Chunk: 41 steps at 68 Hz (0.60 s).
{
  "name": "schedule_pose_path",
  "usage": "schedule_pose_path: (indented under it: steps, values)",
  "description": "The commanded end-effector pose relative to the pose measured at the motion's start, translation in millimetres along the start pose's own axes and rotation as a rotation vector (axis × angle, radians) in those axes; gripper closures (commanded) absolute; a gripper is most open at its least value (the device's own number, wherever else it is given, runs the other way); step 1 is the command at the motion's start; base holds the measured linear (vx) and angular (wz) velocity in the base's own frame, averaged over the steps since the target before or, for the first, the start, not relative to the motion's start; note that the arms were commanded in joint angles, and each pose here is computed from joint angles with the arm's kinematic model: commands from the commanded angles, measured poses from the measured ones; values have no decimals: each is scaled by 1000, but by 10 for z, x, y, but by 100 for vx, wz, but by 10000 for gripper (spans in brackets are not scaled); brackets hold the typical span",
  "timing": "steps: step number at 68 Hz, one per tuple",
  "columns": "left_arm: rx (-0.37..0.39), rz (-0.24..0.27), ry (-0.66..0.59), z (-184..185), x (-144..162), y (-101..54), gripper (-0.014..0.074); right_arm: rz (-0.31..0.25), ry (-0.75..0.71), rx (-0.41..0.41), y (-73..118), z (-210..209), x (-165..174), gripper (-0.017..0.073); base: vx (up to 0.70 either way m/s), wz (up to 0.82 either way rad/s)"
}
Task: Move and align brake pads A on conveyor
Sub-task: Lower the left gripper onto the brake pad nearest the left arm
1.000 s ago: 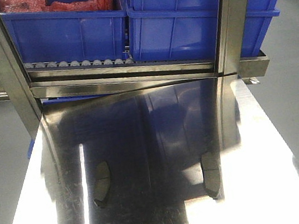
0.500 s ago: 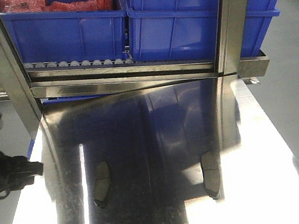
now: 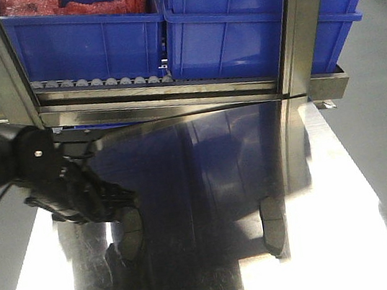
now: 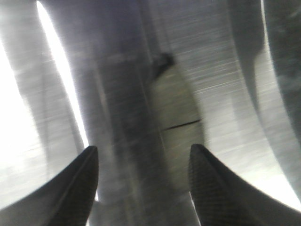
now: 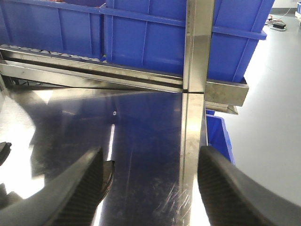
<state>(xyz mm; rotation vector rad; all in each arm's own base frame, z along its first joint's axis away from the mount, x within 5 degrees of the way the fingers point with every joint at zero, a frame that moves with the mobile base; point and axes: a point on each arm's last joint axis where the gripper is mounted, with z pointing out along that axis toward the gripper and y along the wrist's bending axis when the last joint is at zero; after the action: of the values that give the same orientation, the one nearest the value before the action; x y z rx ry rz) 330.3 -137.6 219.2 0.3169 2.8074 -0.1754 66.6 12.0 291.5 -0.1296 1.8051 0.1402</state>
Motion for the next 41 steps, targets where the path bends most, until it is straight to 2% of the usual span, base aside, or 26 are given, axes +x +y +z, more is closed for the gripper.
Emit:
schedule_pose_path:
  steps: [1, 22, 32, 41]
  values:
    - [29, -45, -68, -133, -123, -126, 174, -7, -93, 8, -4, -25, -150, 127, 0, 0]
    - [45, -97, -22, 43, -119, -174, 134, -7, -93, 8, -4, -25, -150, 127, 0, 0]
    - [57, -92, -32, 47, -116, -246, 118, -7, -93, 8, -4, -25, -150, 127, 0, 0]
    - [57, -101, -30, 56, -116, -246, 117, -7, -93, 8, -4, -25, -150, 127, 0, 0]
